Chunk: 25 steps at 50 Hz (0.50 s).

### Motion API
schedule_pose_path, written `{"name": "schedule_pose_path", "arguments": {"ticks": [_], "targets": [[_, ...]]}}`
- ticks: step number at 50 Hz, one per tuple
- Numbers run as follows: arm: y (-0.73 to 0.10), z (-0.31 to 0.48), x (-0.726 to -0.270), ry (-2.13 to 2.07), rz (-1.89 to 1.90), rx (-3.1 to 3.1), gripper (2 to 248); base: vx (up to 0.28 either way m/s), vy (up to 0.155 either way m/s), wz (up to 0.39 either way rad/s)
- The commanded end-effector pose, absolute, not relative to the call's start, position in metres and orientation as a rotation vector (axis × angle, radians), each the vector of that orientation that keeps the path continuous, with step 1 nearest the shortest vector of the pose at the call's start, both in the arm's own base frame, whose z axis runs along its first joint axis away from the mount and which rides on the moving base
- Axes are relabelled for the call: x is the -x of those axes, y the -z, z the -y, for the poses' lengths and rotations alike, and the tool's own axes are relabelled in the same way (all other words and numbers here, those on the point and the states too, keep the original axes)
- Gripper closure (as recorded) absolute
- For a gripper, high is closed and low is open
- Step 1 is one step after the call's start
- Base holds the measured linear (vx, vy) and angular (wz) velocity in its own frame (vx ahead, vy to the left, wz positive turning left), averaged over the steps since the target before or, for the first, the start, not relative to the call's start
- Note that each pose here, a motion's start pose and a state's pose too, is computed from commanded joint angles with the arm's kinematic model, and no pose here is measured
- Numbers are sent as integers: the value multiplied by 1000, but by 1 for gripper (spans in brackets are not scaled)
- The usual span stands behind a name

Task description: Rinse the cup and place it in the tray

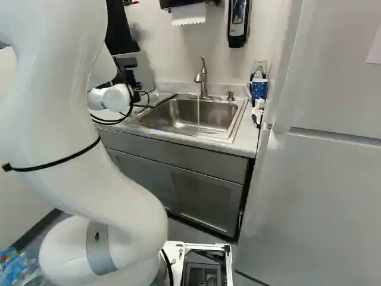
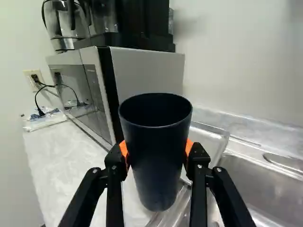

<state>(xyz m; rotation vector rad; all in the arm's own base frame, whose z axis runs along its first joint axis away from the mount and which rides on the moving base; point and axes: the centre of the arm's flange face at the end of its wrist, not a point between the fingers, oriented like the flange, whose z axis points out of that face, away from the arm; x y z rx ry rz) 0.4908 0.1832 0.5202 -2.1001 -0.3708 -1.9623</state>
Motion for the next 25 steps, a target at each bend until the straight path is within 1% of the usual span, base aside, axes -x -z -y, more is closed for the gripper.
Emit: {"name": "schedule_pose_path", "arguments": {"ticks": [25], "targets": [[-521, -145, -486, 1997, 303, 2142, 125, 0, 0, 0]]}}
